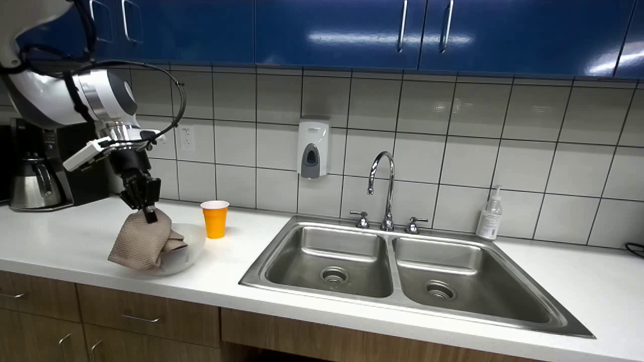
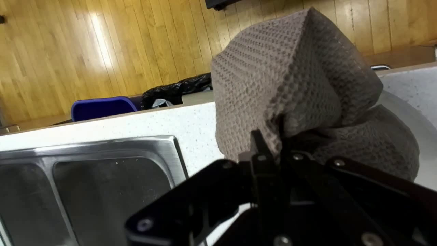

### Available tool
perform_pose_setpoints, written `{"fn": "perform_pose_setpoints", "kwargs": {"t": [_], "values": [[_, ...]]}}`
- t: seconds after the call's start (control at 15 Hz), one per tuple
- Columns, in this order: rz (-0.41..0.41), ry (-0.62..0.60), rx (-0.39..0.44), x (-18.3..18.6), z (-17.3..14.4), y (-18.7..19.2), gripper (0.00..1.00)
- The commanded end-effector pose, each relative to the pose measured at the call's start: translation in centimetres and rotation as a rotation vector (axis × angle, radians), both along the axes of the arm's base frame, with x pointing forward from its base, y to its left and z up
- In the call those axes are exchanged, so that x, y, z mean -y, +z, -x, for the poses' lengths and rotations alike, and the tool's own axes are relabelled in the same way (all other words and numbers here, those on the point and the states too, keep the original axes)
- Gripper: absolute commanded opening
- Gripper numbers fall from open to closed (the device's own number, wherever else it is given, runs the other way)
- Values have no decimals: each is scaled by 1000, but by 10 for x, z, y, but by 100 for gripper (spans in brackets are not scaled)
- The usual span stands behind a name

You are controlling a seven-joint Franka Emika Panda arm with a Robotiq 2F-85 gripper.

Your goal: Put the brown towel in the bowl

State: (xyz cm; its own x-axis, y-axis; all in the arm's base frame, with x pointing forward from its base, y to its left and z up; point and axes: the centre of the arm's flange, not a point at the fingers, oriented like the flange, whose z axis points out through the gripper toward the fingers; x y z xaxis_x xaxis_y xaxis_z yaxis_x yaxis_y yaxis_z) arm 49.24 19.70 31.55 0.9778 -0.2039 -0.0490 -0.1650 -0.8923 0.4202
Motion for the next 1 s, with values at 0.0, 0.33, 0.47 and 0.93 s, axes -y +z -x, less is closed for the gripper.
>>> {"fn": "perform_pose_setpoints", "kwargs": {"t": [0.0,0.33,0.47,0.93], "values": [[4,-24,-20,-12,-3,-13,1],[6,-11,-15,-24,-8,-10,1],[6,-10,-10,-27,-16,-4,1],[15,-55,-12,-30,-58,-18,1]]}}
